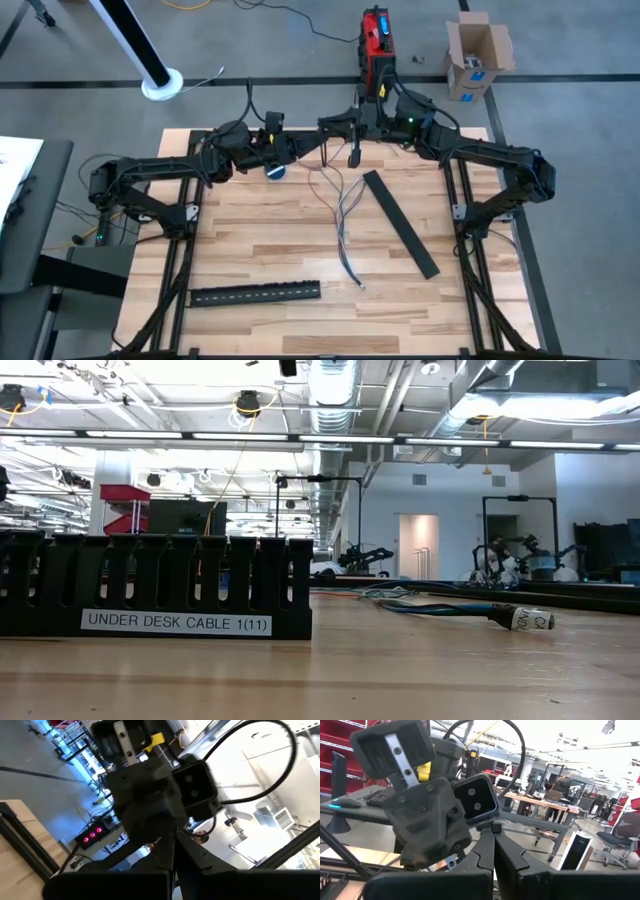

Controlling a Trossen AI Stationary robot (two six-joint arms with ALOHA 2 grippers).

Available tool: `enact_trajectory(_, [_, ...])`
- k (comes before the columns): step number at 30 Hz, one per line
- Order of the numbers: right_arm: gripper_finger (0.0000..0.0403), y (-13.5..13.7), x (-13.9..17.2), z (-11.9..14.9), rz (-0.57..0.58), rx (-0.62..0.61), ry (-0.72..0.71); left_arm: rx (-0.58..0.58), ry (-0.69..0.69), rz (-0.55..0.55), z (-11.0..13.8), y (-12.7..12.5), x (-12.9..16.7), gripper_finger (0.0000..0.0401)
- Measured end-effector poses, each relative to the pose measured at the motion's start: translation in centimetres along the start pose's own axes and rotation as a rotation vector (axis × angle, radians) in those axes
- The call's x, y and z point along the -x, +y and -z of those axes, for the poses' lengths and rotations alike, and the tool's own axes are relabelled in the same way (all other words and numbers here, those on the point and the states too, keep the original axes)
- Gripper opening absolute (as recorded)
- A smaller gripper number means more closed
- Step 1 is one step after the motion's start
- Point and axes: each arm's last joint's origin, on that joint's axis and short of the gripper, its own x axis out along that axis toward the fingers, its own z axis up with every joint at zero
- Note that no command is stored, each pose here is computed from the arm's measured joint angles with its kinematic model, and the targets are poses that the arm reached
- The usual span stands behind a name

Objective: Ziptie cables
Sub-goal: Wrap the cable wires with the black zip tie

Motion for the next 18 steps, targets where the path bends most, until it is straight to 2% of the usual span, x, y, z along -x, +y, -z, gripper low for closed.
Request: enact_trajectory(18, [0.0000,-0.27,0.05,-0.09,0.011,-0.003,-0.013,0.000,0.021,0.009,0.09,0.01,-0.01,0.0000])
